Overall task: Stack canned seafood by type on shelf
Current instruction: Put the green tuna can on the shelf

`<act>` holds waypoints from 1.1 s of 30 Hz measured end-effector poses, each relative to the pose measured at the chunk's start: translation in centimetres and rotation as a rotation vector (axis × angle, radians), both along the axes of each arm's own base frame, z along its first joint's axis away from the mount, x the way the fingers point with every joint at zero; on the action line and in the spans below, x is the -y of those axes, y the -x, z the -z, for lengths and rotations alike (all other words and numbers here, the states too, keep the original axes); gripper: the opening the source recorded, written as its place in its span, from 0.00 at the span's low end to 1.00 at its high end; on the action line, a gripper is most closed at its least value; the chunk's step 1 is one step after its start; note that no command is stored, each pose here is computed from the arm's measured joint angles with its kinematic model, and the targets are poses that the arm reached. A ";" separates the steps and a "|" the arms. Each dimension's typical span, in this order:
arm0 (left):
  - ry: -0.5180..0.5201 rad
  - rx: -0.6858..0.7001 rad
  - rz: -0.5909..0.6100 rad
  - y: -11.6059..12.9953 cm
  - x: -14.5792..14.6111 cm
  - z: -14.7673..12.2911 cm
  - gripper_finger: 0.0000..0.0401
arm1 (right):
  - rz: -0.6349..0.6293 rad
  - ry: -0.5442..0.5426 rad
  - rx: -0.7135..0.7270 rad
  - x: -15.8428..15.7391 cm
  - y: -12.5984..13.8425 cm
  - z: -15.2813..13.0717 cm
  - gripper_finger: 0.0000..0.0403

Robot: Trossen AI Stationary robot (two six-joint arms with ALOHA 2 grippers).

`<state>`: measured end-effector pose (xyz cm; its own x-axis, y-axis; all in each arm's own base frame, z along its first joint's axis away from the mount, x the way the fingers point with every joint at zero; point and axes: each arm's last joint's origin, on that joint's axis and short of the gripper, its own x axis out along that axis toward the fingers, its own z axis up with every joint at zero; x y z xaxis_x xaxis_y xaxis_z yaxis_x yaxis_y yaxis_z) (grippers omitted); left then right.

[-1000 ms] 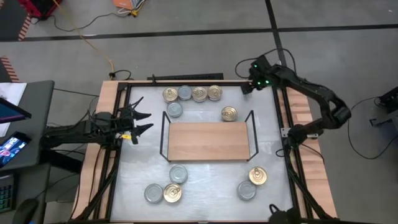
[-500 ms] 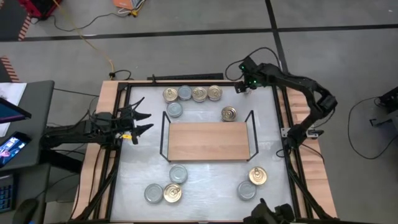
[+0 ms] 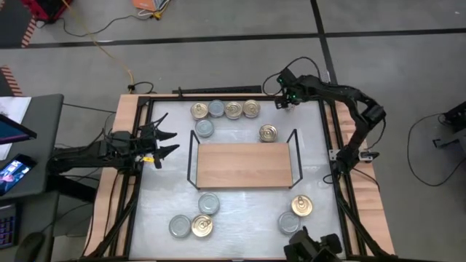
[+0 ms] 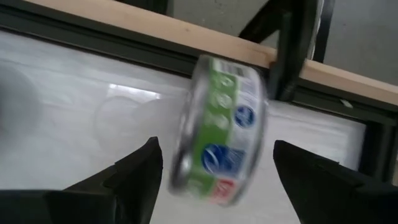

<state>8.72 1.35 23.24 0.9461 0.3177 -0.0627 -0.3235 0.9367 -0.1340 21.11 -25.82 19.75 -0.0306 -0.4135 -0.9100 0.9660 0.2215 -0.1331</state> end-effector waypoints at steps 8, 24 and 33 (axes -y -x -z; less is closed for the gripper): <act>-0.005 -0.011 0.001 0.0 0.0 0.1 0.57 | -0.039 0.001 -0.017 0.2 -0.2 0.5 0.69; -0.005 -0.015 0.002 0.0 0.0 0.1 0.57 | -0.262 -0.016 -0.081 -2.1 -1.9 -0.2 0.41; -0.013 -0.009 -0.024 0.0 -0.1 0.0 0.57 | -0.701 0.073 0.017 -9.7 -5.4 -5.1 0.41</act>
<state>8.69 1.42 23.20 0.9377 0.3410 -0.0668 -0.3468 0.9303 -0.1192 26.54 -16.14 24.86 0.2792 -0.3909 -0.8771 0.6012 0.7834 -0.1578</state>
